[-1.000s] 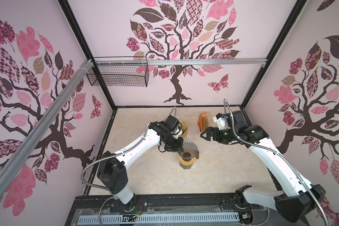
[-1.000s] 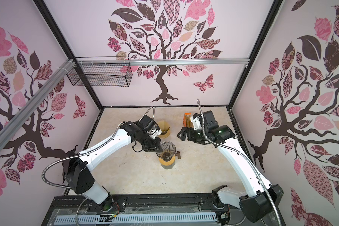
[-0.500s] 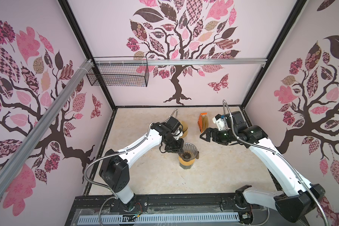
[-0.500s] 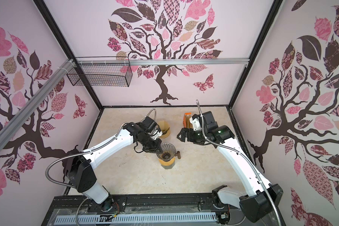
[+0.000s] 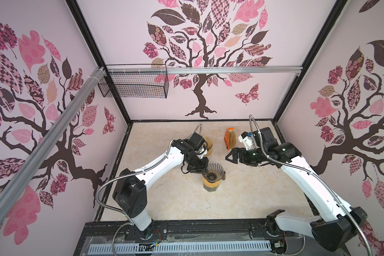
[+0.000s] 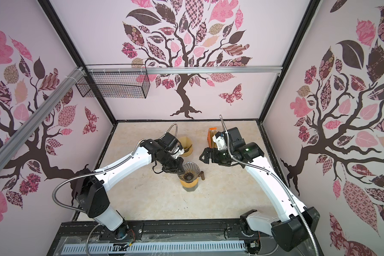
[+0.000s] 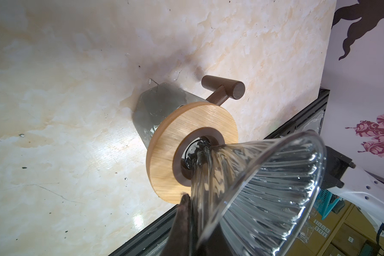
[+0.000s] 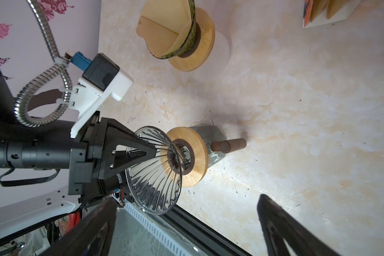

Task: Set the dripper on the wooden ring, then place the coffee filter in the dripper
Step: 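Lower the dripper into the ring while the right gripper reaches toward its rim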

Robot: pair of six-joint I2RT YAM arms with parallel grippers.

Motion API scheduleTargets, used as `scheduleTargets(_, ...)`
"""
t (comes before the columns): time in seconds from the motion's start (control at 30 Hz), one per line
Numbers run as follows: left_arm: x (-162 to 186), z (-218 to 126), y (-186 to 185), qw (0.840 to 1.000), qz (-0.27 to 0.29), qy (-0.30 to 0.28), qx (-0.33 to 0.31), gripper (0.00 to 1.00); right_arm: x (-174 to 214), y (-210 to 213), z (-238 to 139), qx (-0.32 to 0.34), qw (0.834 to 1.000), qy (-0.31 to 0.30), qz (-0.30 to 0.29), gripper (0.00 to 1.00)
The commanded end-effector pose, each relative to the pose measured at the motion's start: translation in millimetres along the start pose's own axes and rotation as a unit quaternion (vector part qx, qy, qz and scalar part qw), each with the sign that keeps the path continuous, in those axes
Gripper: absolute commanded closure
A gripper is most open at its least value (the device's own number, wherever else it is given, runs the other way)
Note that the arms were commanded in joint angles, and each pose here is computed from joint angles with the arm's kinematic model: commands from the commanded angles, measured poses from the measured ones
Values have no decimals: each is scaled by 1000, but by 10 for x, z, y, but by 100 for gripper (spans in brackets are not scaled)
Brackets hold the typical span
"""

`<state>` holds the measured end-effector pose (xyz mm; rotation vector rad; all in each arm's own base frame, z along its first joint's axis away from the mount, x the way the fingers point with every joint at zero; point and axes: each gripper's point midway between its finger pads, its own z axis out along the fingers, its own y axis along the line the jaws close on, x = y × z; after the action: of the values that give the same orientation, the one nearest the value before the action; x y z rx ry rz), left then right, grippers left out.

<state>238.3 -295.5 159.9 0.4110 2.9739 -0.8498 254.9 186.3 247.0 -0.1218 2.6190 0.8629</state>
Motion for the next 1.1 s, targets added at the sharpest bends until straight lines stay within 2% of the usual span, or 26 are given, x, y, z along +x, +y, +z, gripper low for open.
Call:
scheduleTargets(0.0,47,81,20,1000,9,9,2,100,147,-27,114,1,999,39,-13,2)
scheduleTargets(0.33,59,72,29,1000,9,7,1,95,340,76,373,0,995,91,-42,14)
scheduleTargets(0.53,56,61,20,1000,11,5,2,90,393,70,503,2,993,107,-44,25)
scheduleTargets(0.8,62,43,19,1000,12,3,2,88,406,35,606,3,992,116,-40,52)
scheduleTargets(1.07,70,48,19,1000,12,4,2,87,444,-7,686,6,991,127,-36,58)
